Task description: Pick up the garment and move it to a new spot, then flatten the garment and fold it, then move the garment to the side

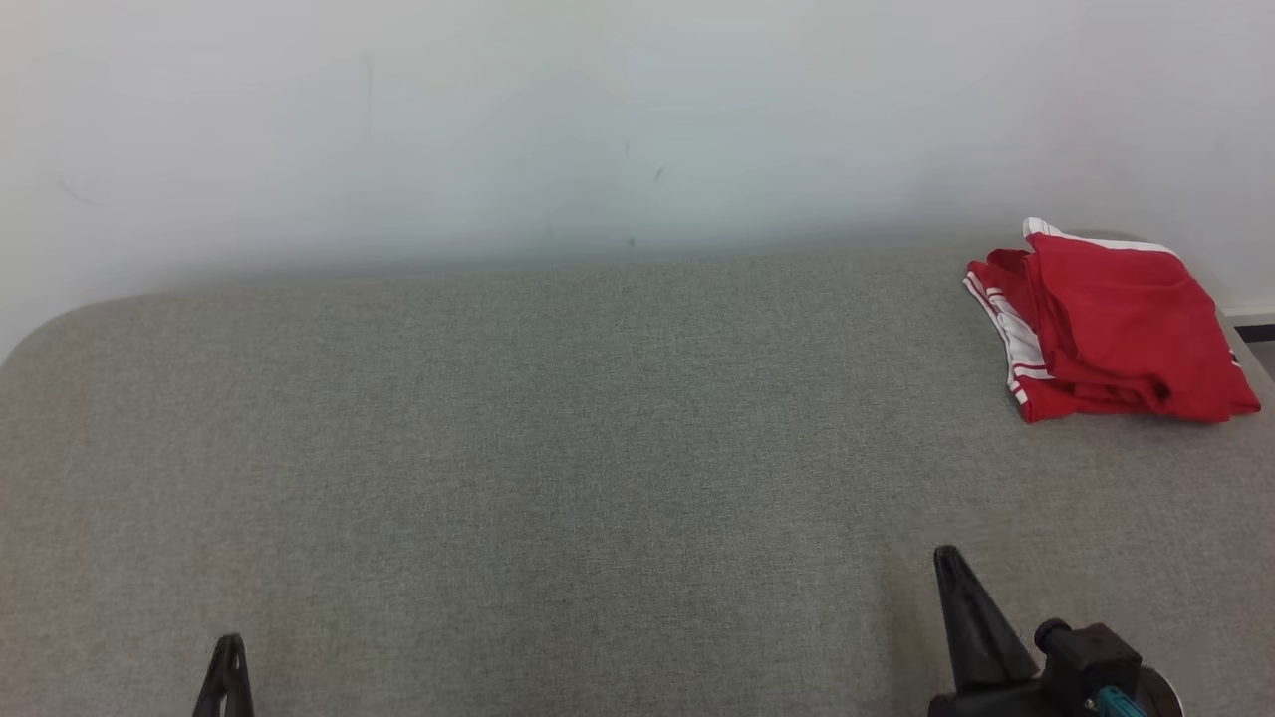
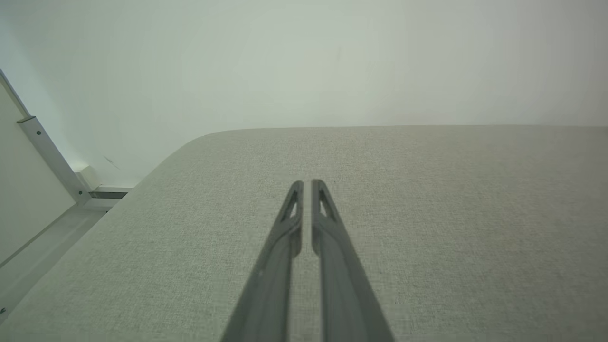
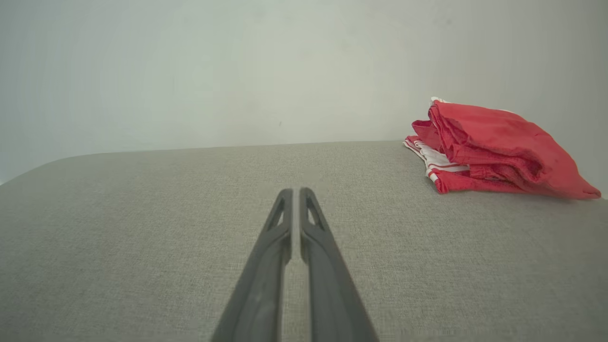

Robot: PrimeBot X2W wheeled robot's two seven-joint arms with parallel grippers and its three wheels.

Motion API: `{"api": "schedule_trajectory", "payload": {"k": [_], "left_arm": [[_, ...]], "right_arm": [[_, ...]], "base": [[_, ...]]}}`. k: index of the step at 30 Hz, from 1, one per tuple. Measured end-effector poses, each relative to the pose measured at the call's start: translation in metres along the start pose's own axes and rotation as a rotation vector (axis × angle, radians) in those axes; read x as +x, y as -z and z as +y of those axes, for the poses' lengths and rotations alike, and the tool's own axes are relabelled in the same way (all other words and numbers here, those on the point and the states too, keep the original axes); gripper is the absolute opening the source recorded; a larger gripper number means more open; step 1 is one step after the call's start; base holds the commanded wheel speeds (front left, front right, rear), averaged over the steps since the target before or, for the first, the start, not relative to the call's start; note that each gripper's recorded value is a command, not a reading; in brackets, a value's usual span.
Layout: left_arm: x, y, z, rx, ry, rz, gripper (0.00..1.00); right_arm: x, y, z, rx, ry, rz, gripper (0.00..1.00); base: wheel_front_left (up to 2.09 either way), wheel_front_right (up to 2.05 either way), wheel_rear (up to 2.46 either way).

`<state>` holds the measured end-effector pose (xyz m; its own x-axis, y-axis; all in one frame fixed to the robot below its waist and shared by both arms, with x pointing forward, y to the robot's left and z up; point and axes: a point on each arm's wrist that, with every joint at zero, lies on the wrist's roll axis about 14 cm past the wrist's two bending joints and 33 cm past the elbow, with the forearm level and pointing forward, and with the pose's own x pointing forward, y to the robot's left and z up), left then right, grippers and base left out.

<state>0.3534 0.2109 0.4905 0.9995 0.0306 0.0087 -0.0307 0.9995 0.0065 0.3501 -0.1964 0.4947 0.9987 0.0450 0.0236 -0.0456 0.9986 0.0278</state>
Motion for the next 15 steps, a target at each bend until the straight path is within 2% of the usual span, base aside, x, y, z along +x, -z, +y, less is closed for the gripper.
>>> {"api": "schedule_trajectory", "payload": {"k": [3, 15], "left_arm": [[-0.002, 0.009, 0.001, -0.038, -0.012, 0.036, 0.00], [0.001, 0.013, 0.004, -0.280, -0.050, 0.068, 0.00]], "right_arm": [[-0.003, 0.009, -0.002, 0.039, 0.013, 0.034, 0.00], [0.001, 0.010, -0.009, 0.273, 0.068, 0.040, 0.00]], "base": [[0.00, 0.00, 0.00], [0.00, 0.00, 0.00]]}}
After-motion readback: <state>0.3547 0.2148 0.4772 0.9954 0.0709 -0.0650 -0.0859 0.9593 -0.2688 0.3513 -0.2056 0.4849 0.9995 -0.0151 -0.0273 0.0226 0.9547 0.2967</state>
